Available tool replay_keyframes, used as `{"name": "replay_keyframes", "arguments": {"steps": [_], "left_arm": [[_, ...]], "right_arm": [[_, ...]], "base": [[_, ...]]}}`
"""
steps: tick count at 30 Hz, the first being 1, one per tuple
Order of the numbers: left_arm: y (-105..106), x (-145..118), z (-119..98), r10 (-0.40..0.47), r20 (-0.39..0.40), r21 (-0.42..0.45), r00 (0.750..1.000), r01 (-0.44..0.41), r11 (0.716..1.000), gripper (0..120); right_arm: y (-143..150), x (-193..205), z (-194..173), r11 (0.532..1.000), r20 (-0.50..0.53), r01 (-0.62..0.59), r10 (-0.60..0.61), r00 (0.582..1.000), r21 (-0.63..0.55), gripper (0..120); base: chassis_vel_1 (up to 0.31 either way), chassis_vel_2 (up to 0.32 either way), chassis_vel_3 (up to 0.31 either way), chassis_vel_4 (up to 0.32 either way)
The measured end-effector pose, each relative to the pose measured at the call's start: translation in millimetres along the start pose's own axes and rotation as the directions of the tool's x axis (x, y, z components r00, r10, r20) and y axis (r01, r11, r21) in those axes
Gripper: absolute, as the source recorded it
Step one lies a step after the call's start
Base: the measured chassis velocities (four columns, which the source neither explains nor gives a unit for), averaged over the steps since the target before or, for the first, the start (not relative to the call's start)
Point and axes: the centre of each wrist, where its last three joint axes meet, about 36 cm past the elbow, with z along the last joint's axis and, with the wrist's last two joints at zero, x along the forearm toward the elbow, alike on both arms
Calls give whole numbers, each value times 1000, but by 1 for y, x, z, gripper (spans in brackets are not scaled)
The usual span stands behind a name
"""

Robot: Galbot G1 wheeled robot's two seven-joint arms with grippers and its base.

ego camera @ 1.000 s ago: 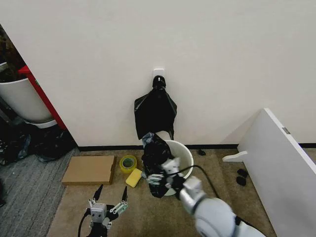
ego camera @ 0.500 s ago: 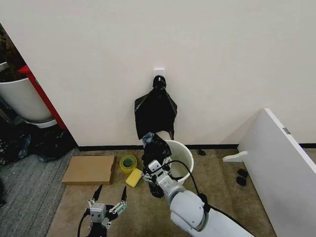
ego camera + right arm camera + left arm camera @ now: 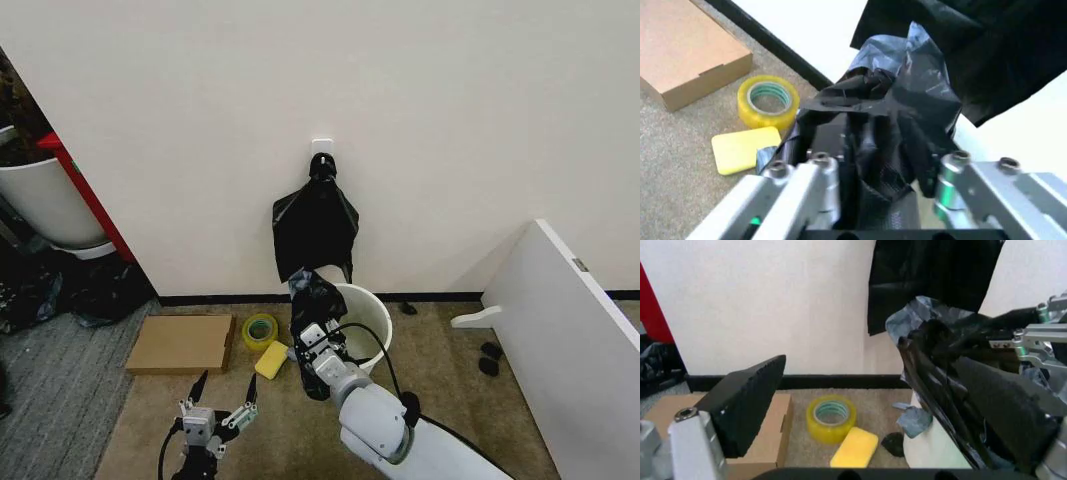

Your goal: Place the garbage bag over the trash bin.

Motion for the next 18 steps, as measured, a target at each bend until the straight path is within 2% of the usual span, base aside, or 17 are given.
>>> {"name": "replay_keyframes", "arguments": {"steps": [2, 4, 7, 11, 18], "left_arm": [[0, -1, 0, 1, 2, 0, 1000, -1, 1000, 100], [0, -1, 0, 1, 2, 0, 1000, -1, 1000, 100], [0, -2, -1, 3, 4, 1, 1000, -3, 1000, 100], [-1, -3, -3, 8, 4, 3, 1000, -8, 1000, 100], [-6, -11, -13, 69, -27, 13, 997, -69, 998, 100]], "right_arm": [[-1, 0, 1, 1000, -11, 0, 0, 1000, 3, 15], [-1, 1, 1, 1000, -13, 1, -1, 1000, 3, 12], [-3, 4, 1, 1000, -16, 7, -7, 1000, -8, 0], [-7, 7, 2, 1000, -11, 4, -4, 1000, -29, 0], [-22, 13, 7, 984, 73, -64, 77, 994, -169, 0]], "base": [[0, 0, 0, 0], [0, 0, 0, 0], [0, 0, 0, 0], [0, 0, 0, 0], [0, 0, 0, 0]]}}
